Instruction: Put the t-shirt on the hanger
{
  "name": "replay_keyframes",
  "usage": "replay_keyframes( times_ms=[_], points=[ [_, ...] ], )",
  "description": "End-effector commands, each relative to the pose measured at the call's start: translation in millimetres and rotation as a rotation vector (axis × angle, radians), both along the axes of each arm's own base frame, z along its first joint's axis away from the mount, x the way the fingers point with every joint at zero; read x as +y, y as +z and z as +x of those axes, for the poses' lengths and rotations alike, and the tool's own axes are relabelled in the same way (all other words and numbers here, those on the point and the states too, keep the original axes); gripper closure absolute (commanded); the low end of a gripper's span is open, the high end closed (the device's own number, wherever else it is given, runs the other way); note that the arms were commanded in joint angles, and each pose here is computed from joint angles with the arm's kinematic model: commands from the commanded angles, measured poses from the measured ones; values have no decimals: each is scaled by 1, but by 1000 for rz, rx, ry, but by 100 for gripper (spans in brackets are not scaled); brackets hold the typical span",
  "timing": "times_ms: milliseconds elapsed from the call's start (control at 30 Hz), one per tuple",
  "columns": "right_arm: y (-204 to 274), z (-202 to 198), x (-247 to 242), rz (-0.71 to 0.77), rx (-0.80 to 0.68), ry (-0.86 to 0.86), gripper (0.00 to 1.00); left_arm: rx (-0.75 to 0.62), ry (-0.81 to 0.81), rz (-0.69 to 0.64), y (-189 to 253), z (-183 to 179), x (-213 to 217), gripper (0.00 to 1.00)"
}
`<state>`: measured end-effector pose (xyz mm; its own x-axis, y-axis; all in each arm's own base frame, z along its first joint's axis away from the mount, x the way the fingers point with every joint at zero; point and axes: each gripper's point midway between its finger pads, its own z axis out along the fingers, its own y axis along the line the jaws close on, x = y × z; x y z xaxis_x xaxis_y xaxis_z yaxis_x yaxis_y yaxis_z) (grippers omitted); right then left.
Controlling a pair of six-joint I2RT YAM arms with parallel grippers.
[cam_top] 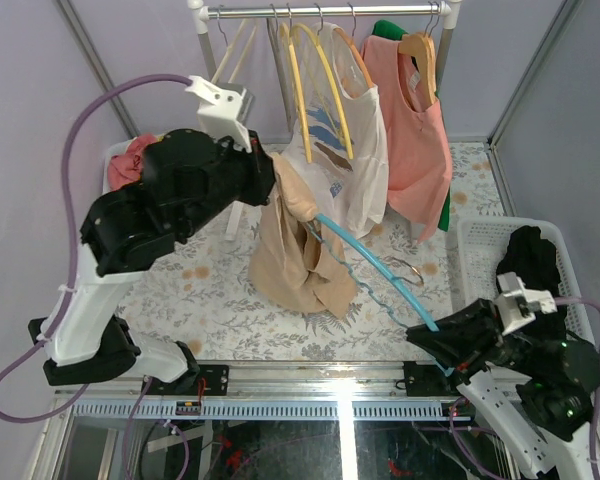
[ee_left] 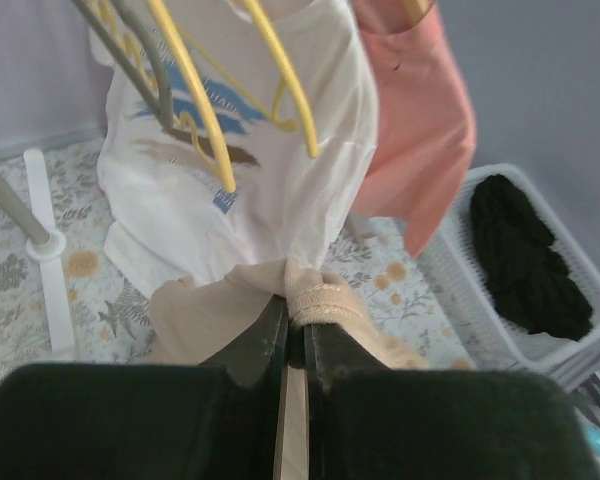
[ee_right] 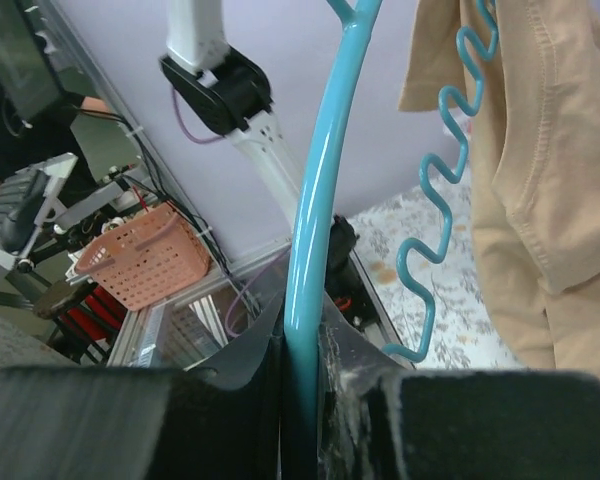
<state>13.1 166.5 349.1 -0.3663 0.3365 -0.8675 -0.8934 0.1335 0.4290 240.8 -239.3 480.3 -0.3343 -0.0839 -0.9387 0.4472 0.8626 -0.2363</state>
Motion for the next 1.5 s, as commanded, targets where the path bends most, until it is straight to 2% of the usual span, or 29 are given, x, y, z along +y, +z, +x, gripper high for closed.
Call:
replay_keyframes(
  times_ms=[0, 200, 333, 433, 733, 867, 1100, 1400, 1467],
  points=[
    [71, -43, -29, 141, -264, -13, 100, -52, -107, -25, 34, -27, 11, 99],
    [93, -52, -41, 184, -351, -64, 100, -62, -208, -44, 42, -43, 4, 97],
    [69, -32, -25, 138, -282, -41, 100, -57, -216, -34, 39, -43, 3, 97],
    [46, -16, -23, 59, -242, -94, 100, -53, -210, -17, 35, -41, 3, 96],
    [52, -34, -49, -7, -279, -191, 100, -21, -257, -4, 25, -43, -9, 96],
    [42, -22, -43, -29, -266, -196, 100, -11, -301, -16, 25, -47, -18, 96],
    [34, -13, -18, 19, -290, -83, 100, -3, -370, -31, 25, -49, -36, 95],
    [74, -44, -37, 93, -434, -85, 100, -32, -308, -39, 32, -44, -25, 94],
    [79, -47, -40, 100, -451, -98, 100, -39, -289, -43, 33, -42, -22, 90]
  ],
)
